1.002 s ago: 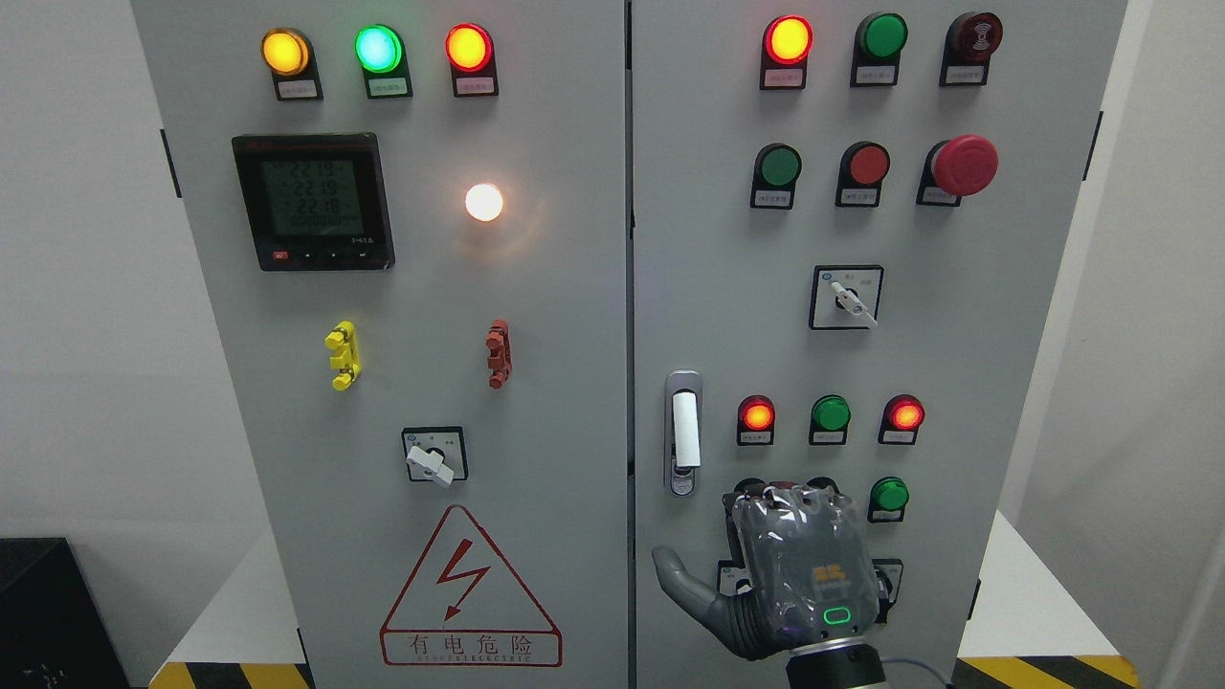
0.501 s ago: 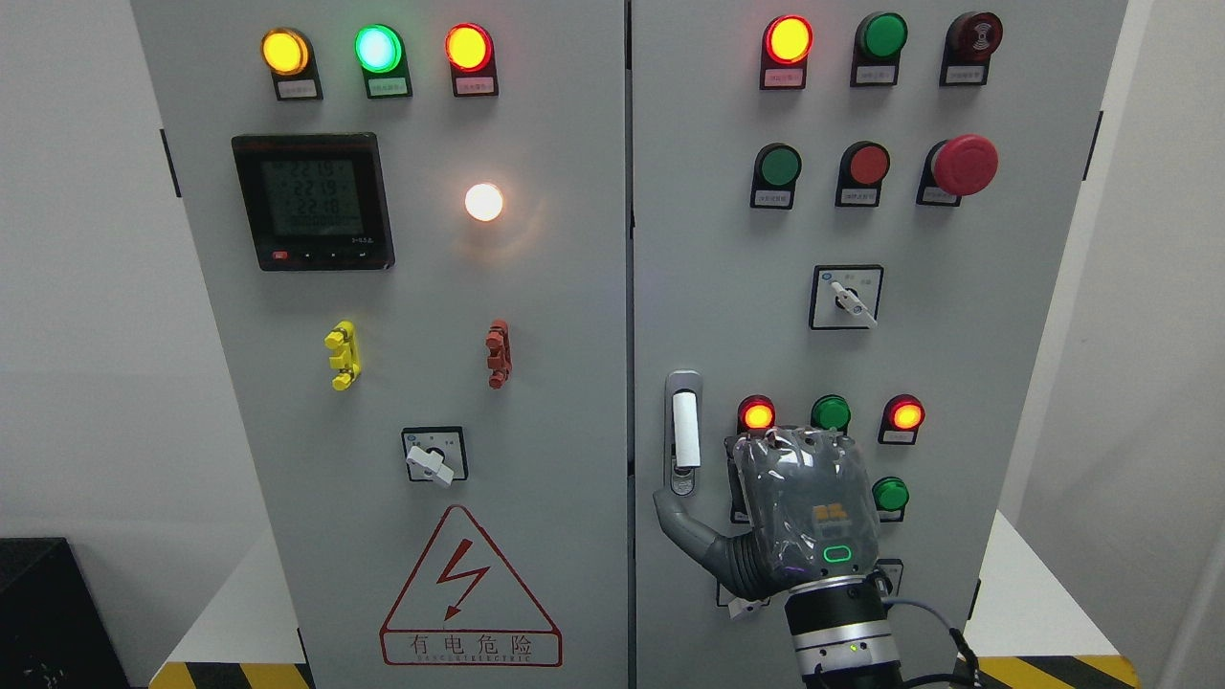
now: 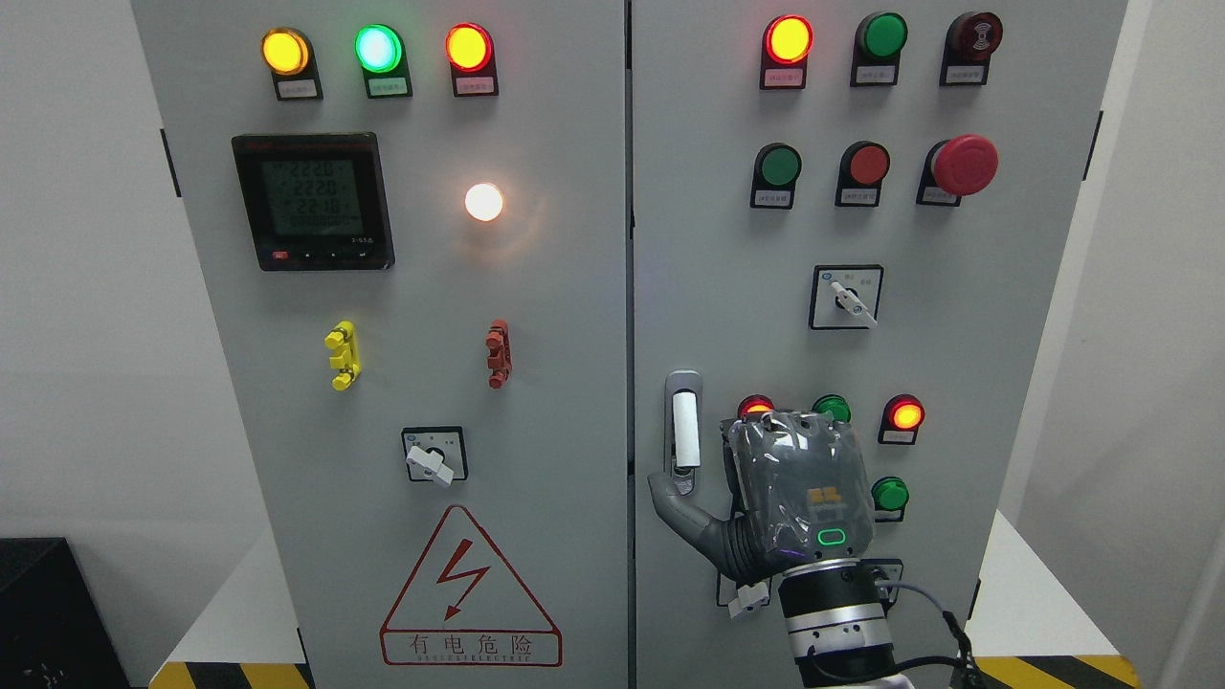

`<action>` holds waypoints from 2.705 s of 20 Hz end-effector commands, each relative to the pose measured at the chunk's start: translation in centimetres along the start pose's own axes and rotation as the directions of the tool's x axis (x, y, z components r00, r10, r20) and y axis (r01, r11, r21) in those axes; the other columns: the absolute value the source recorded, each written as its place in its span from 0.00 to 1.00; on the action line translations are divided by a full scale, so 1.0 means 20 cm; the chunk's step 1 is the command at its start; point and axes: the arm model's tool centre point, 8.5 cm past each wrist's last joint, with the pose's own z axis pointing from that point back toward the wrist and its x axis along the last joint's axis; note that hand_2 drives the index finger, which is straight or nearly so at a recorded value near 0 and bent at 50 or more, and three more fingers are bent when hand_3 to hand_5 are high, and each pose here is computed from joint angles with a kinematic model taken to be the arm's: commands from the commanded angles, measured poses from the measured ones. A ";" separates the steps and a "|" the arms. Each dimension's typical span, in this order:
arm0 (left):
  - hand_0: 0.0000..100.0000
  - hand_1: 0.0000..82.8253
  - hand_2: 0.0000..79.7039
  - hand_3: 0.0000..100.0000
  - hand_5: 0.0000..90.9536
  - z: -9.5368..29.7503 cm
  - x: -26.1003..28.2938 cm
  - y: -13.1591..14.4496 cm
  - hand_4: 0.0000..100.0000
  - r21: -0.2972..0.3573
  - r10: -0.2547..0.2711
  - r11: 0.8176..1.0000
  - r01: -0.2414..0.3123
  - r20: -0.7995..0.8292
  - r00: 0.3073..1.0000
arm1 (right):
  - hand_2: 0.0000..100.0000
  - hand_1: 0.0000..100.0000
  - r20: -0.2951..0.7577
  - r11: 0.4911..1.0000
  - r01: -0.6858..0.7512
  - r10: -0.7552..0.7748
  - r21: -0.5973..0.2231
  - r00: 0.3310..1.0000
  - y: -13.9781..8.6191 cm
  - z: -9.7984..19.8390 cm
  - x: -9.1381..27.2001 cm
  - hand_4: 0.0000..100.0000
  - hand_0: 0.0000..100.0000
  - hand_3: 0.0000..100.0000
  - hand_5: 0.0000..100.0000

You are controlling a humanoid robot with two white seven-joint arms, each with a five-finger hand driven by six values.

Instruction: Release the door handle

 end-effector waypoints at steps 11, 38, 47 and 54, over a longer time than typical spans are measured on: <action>0.00 0.00 0.03 0.10 0.00 0.00 0.03 0.00 0.01 -0.003 -0.022 1.000 0.022 0.019 1.000 | 0.95 0.31 -0.001 1.000 0.003 -0.003 0.021 1.000 0.05 -0.03 0.01 0.97 0.10 1.00 0.92; 0.00 0.00 0.03 0.10 0.00 0.00 0.03 0.00 0.01 -0.003 -0.022 1.000 0.022 0.019 1.000 | 0.94 0.31 -0.025 1.000 0.006 -0.006 0.023 1.000 0.08 -0.05 -0.01 0.97 0.21 1.00 0.92; 0.00 0.00 0.03 0.09 0.00 0.00 0.03 0.00 0.01 -0.003 -0.022 1.000 0.022 0.019 1.000 | 0.94 0.32 -0.030 1.000 0.013 -0.012 0.021 0.999 0.07 -0.02 -0.01 0.97 0.29 1.00 0.92; 0.00 0.00 0.03 0.10 0.00 0.00 0.03 0.00 0.01 -0.003 -0.022 1.000 0.022 0.019 1.000 | 0.94 0.31 -0.035 1.000 0.012 -0.012 0.016 0.999 0.06 -0.02 -0.02 0.97 0.32 1.00 0.92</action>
